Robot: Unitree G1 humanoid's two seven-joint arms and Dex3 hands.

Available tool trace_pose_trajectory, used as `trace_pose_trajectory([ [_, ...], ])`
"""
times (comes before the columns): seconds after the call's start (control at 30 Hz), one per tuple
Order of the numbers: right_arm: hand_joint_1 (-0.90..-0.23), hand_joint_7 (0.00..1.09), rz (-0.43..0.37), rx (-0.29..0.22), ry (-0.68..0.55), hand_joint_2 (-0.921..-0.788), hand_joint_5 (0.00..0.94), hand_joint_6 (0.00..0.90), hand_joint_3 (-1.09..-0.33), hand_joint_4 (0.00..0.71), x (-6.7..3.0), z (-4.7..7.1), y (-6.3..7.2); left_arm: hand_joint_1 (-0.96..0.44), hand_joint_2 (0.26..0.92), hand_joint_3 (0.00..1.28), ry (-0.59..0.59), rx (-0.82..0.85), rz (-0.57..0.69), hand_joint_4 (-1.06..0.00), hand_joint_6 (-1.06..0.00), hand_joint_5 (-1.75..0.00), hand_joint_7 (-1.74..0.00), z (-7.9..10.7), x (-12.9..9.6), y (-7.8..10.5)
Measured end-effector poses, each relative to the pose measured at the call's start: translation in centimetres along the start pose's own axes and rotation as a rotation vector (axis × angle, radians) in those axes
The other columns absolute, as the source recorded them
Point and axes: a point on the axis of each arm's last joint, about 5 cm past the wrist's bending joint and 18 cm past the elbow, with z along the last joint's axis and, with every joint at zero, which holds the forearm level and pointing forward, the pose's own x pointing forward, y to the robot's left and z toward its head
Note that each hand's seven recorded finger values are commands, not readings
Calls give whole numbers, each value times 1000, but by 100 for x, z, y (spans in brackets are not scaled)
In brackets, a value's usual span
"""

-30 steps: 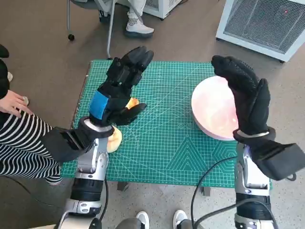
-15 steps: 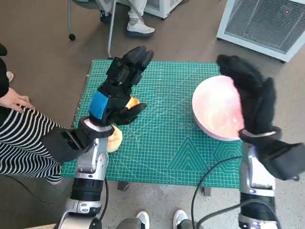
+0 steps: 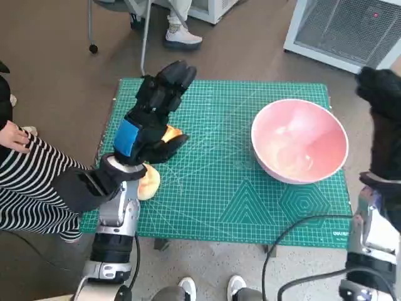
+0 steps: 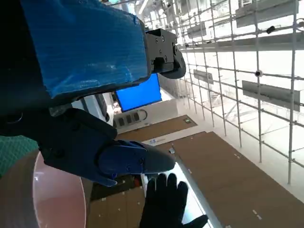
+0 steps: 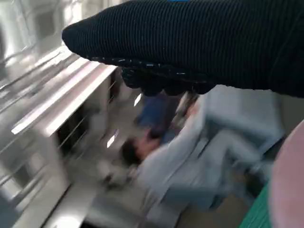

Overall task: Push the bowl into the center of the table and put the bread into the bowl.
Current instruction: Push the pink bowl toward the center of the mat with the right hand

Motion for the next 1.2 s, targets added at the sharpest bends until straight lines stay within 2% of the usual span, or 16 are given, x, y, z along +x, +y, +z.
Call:
trace_pose_trajectory([
  [0.23,-719,494,-97,-13,96,-921,0,-1,-816,111,3,-162,-161,-588,921,301,-5,3,4,-45,1,-219,-505,-9,1,0],
  [0.4,-692,472,-144,-2,183,-921,0,-1,-826,96,-14,-275,-209,-591,921,303,-4,5,9,-49,1,-215,-507,-18,-5,7],
  [0.77,-700,457,-193,47,376,-921,1,2,-824,93,-79,-477,-156,-595,921,306,-5,17,16,-56,1,-204,-508,-15,-17,30],
  [0.97,-659,439,-189,76,467,-921,6,16,-864,107,-113,-555,-87,-597,921,301,-6,23,20,-61,1,-196,-508,-6,-24,53],
  [1.07,-639,395,-184,86,499,-921,3,39,-887,111,-124,-581,-54,-598,921,294,-6,23,23,-68,1,-182,-509,-4,-26,58],
  [1.2,-640,372,-172,111,529,-921,1,47,-894,110,-119,-606,1,-599,921,287,-8,25,27,-81,1,-157,-512,1,-33,74],
])
